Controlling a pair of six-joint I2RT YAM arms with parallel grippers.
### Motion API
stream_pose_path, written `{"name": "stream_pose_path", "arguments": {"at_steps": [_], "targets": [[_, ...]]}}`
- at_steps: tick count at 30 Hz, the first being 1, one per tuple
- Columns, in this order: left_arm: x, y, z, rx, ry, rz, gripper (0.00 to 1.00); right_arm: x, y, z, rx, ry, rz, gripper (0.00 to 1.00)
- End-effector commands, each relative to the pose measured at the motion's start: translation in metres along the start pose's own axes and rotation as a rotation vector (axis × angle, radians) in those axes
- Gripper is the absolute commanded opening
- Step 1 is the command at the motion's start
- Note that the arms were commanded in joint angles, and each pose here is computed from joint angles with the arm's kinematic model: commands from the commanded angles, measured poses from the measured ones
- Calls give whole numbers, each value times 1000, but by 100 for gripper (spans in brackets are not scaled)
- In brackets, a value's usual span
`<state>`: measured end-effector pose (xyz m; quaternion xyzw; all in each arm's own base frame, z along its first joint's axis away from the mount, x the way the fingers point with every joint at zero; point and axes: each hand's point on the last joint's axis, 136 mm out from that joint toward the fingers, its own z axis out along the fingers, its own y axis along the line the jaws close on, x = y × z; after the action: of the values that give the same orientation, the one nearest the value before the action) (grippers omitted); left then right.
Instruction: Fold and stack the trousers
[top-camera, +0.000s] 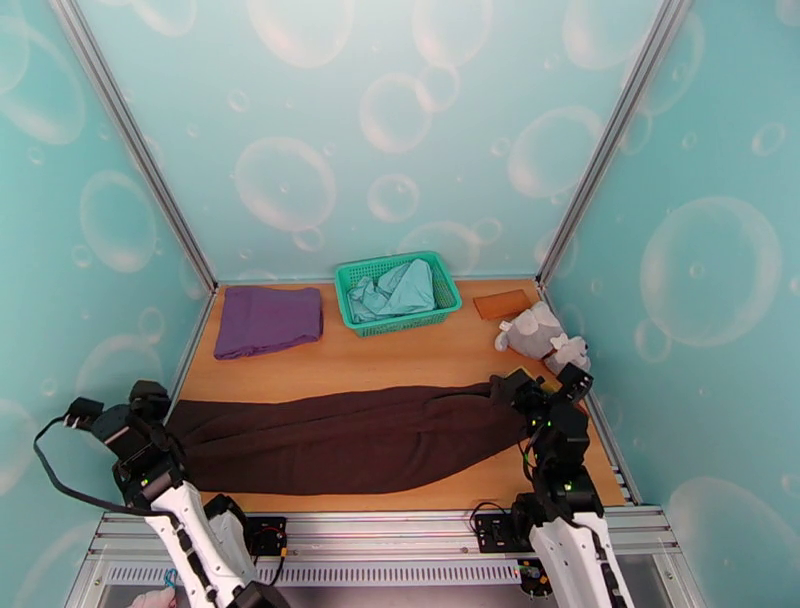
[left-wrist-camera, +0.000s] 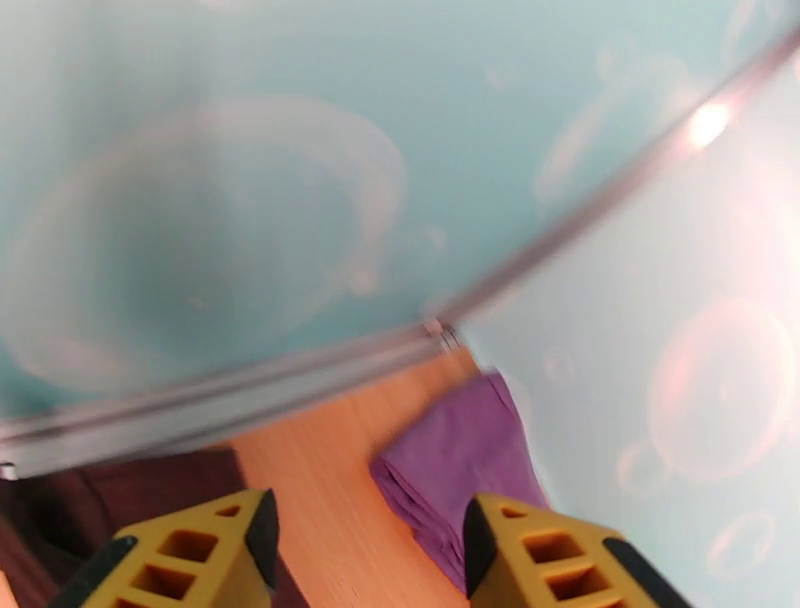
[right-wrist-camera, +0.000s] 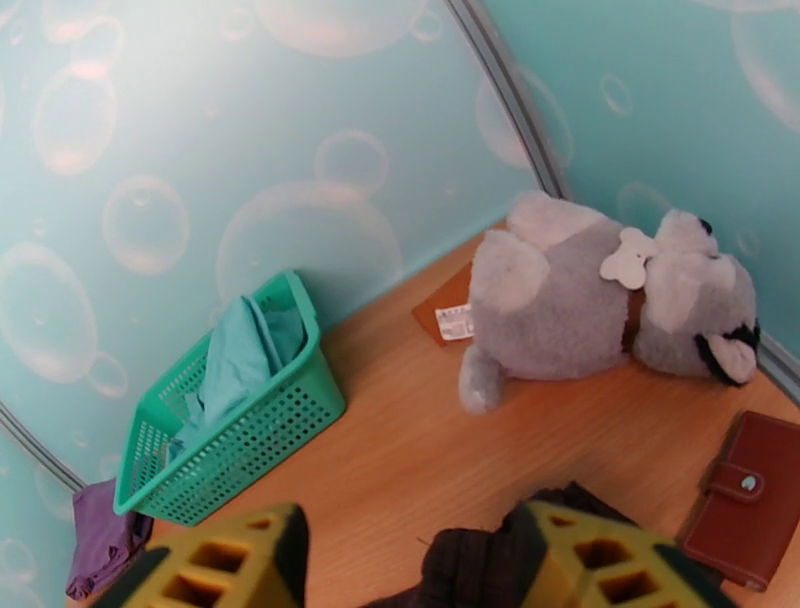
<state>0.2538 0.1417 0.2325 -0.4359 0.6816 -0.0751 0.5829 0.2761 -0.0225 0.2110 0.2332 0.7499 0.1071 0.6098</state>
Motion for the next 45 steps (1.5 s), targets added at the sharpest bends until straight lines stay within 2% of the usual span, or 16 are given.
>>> {"name": "stream_pose_path", "arguments": {"at_steps": [1,3,5,7,9,14,18,20,24,28,32,35,39,45], "targets": [[72,-104,-3,321,293,234,63,28,27,16,-60,222,-119,59],[139,-154,-18,452,457,407,68,43,57,28,-91,321,-230,58],[201,-180,-38,555,614,553,72,58,79,35,-100,397,-340,59],[258,-193,-56,634,749,678,74,64,78,42,-26,454,-363,60],[305,-215,-84,765,805,794,75,57,57,47,82,464,-291,61],[365,-283,-169,1220,637,987,77,36,-11,39,102,406,40,63],[401,-326,-218,1536,509,1073,77,49,-40,39,125,514,101,63],[426,-338,-224,1623,530,1110,77,54,-45,42,116,537,129,63],[482,-353,-213,1665,582,1190,78,52,-45,51,80,533,172,64],[516,-353,-217,1743,684,1189,78,54,-40,54,40,551,184,64],[536,-353,-233,1818,731,1167,77,43,-46,50,59,500,172,65],[551,-350,-238,1831,777,1156,71,30,-55,43,80,463,184,66],[553,-338,-266,1909,822,1138,60,14,-66,33,93,411,206,66],[541,-312,-325,2050,923,1105,50,13,-64,35,75,394,220,66]]}}
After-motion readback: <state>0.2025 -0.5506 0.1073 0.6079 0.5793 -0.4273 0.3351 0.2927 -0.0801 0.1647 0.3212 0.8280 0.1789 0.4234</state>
